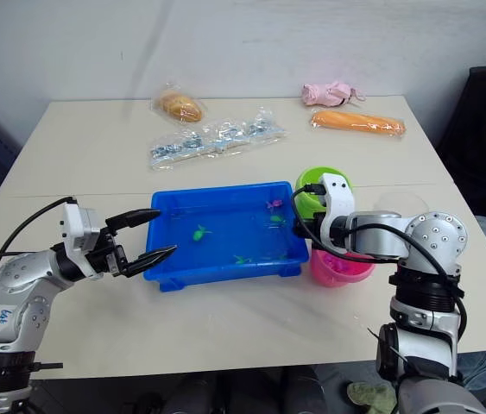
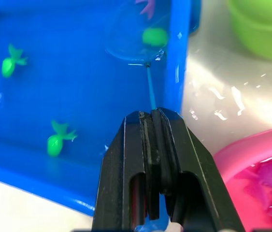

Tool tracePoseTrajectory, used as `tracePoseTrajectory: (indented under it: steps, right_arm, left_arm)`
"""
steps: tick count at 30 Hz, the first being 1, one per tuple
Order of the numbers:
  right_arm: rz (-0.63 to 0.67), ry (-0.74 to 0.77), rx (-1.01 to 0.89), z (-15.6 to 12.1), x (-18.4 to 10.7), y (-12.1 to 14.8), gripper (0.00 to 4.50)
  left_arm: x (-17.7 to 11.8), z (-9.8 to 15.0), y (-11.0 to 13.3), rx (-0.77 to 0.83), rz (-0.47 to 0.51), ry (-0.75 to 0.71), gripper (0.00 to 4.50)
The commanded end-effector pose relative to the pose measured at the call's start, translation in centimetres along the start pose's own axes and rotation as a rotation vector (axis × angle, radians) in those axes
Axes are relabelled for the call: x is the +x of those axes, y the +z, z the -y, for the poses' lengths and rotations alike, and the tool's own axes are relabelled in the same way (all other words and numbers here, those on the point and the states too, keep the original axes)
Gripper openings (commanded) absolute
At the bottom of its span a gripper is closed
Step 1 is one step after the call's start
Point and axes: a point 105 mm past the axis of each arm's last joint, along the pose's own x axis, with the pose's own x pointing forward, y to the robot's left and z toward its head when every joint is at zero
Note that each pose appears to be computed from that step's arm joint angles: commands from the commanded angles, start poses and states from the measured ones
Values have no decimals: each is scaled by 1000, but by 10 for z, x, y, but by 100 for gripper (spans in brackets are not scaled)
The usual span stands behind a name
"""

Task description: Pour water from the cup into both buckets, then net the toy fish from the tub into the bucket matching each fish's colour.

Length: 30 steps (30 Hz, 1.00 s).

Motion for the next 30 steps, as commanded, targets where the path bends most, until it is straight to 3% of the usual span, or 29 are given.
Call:
tracePoseTrajectory:
  steps: [1, 17, 23, 30]
  right_arm:
    - [73, -59, -77, 0, -11, 14, 0]
    - [111, -58, -379, -9, -28, -7, 0]
    - [160, 58, -449, -22, -37, -17, 0]
    - [344, 228, -435, -32, -65, -13, 0]
  left_arm:
    - [1, 0, 3, 19, 17, 0, 447]
    - [2, 0, 4, 15, 10, -24, 447]
    - [5, 0, 6, 16, 11, -37, 447]
    - [13, 3, 10, 5, 23, -97, 447]
